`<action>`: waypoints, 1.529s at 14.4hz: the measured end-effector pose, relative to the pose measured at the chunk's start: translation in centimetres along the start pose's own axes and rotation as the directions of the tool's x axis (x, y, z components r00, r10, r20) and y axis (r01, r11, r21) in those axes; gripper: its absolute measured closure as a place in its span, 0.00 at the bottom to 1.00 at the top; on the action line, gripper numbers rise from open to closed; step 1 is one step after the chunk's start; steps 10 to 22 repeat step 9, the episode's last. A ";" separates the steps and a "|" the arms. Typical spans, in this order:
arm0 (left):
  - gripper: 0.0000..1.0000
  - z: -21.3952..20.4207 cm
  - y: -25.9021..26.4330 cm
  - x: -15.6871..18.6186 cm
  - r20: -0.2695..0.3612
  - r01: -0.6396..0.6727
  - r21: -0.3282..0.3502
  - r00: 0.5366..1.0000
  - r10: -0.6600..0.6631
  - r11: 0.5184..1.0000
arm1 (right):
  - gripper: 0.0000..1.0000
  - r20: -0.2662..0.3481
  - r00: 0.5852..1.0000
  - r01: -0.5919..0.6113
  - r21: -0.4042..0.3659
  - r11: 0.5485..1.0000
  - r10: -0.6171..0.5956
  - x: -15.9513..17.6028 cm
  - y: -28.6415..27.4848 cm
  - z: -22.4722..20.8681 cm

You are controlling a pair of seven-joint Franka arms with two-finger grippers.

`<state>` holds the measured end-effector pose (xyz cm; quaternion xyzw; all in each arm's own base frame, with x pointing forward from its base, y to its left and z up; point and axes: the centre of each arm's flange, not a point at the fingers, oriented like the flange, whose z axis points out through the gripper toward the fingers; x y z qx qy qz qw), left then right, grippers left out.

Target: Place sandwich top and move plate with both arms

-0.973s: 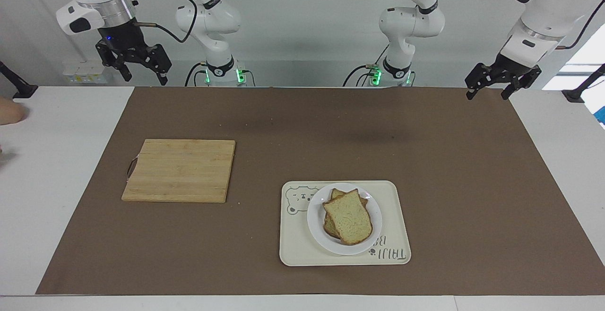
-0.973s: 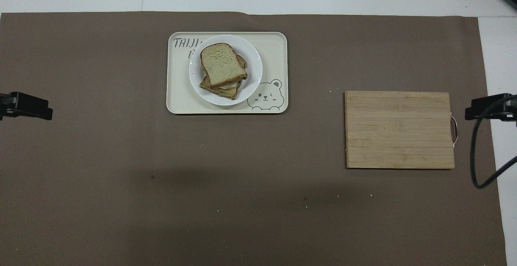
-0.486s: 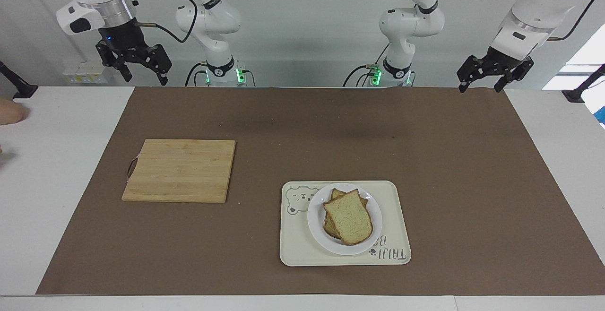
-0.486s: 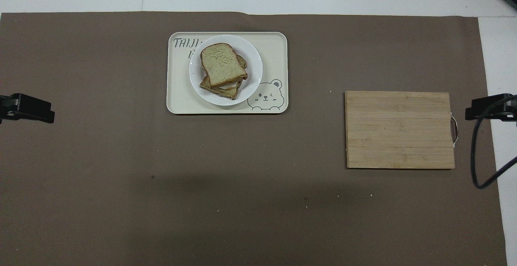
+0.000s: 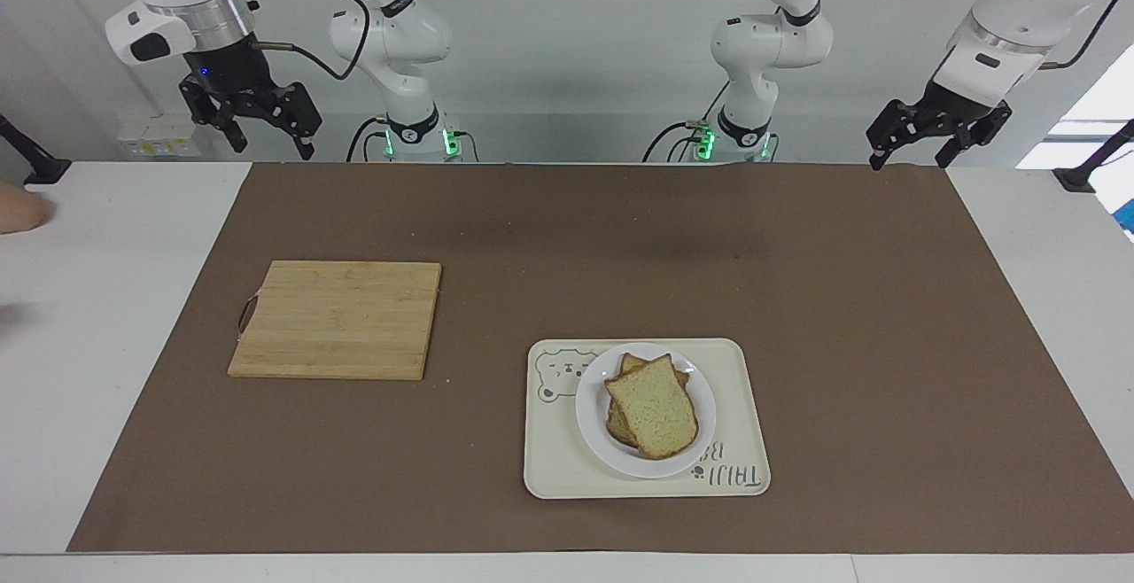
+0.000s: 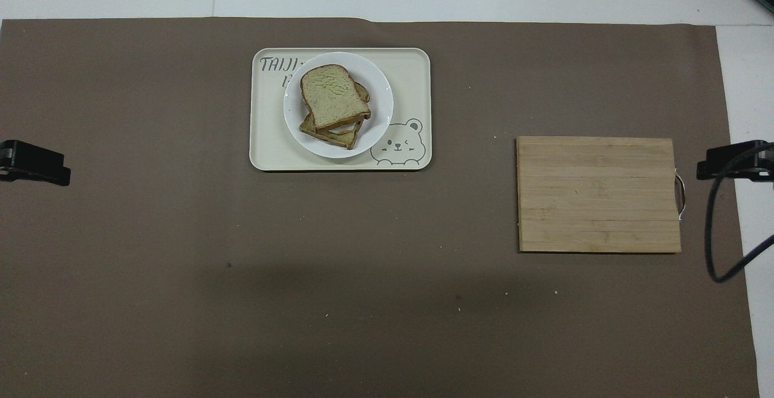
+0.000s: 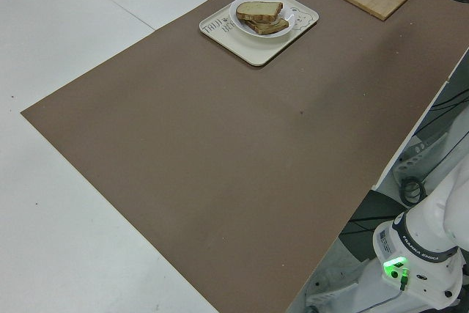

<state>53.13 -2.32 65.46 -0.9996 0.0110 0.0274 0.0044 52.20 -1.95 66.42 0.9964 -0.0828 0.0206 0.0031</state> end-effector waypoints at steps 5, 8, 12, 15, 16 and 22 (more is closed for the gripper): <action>0.00 0.1 0.1 -0.1 0.013 -0.002 0.000 1.000 0.002 1.000 | 0.00 0.000 1.000 0.000 0.000 1.000 0.000 0.0 0.0 0.0; 0.00 0.1 0.1 -0.2 0.015 -0.002 0.000 1.000 0.002 1.000 | 0.00 0.000 1.000 0.000 0.000 1.000 0.000 0.0 0.0 0.0; 0.00 0.1 0.0 -0.2 0.016 -0.001 0.000 1.000 0.001 1.000 | 0.00 0.000 1.000 0.000 0.000 1.000 0.000 0.0 0.0 0.0; 0.00 0.1 0.0 -0.2 0.016 -0.001 0.000 1.000 0.001 1.000 | 0.00 0.000 1.000 0.000 0.000 1.000 0.000 0.0 0.0 0.0; 0.00 0.1 0.0 -0.2 0.016 -0.001 0.000 1.000 0.001 1.000 | 0.00 0.000 1.000 0.000 0.000 1.000 0.000 0.0 0.0 0.0; 0.00 0.1 0.0 -0.2 0.016 -0.001 0.000 1.000 0.001 1.000 | 0.00 0.000 1.000 0.000 0.000 1.000 0.000 0.0 0.0 0.0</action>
